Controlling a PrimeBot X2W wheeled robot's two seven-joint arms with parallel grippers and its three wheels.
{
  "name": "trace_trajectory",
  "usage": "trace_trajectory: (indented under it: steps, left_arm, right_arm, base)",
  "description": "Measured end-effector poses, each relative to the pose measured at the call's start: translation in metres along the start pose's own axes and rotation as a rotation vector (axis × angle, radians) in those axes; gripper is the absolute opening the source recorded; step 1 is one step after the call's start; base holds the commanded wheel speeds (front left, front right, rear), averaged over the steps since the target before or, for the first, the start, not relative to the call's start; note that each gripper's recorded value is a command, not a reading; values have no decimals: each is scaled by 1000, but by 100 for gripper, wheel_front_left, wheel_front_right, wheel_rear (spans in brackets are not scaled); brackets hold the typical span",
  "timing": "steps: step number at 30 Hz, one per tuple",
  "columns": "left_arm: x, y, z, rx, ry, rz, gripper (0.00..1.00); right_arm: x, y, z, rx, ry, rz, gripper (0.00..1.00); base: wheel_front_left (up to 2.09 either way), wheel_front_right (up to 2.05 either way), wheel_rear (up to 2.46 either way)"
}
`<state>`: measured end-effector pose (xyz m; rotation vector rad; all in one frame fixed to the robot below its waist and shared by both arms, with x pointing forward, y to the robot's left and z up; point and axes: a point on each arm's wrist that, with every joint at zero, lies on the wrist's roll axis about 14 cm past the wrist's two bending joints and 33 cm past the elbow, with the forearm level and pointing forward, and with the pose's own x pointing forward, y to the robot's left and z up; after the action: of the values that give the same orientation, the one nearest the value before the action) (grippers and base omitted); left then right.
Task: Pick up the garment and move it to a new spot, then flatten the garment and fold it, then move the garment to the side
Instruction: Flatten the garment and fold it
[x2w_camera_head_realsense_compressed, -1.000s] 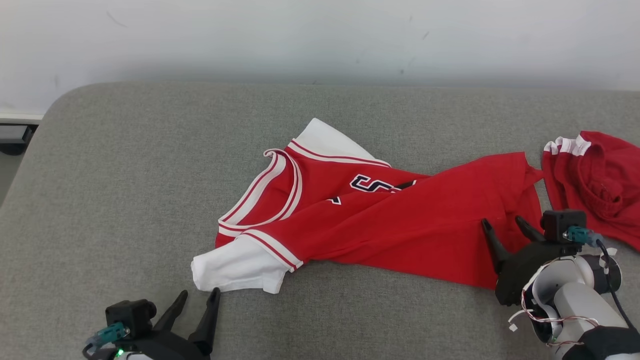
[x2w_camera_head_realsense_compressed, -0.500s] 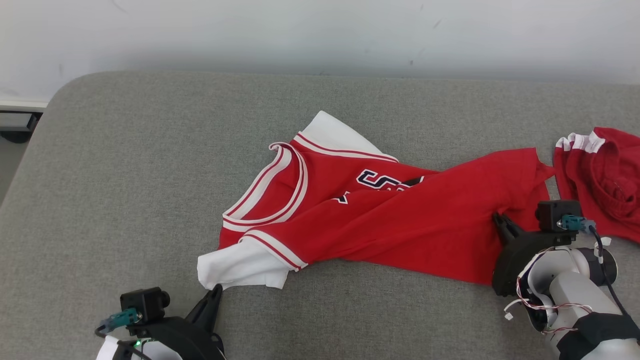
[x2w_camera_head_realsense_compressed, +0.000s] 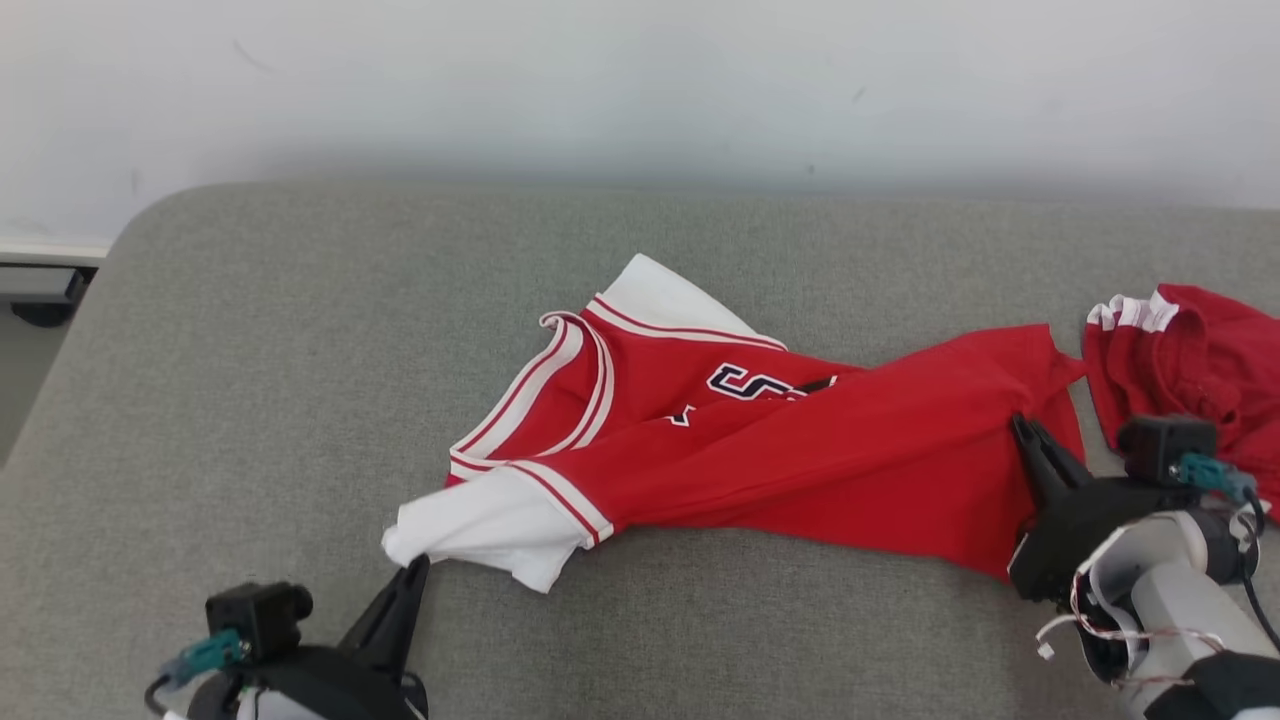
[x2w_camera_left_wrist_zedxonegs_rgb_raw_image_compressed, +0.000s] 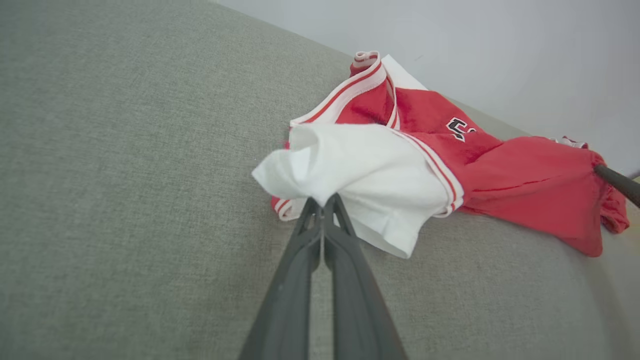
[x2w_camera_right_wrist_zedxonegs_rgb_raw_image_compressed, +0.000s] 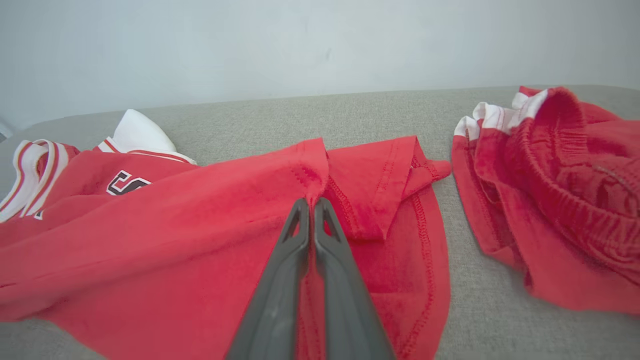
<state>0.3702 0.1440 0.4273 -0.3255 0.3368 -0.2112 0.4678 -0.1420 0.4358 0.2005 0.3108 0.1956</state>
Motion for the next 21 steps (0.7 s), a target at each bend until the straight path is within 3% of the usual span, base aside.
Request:
trace_trajectory:
  steps: [8, 9, 16, 19, 21]
  left_arm:
    - [-37, -30, 10, -59, -73, -107, 0]
    - [-44, -44, 22, -99, -101, -161, 0]
    - [-46, -50, 5, -121, 38, -202, 0]
    - [-38, -50, -9, -47, 173, -230, 0]
    - [-23, -48, 1, 25, 220, -254, 0]
  right_arm:
    - [-35, 15, 19, 43, -122, 66, 0]
    - [-50, 14, 21, 36, -141, 78, 0]
    - [-81, 14, -62, -56, 211, 120, 0]
    - [-73, 22, -71, -118, 337, 163, 0]
    - [-55, 25, -54, -155, 363, 176, 0]
  base:
    - [0, 0, 0]
    - [0, 0, 0]
    - [0, 0, 0]
    - [0, 0, 0]
    - [0, 0, 0]
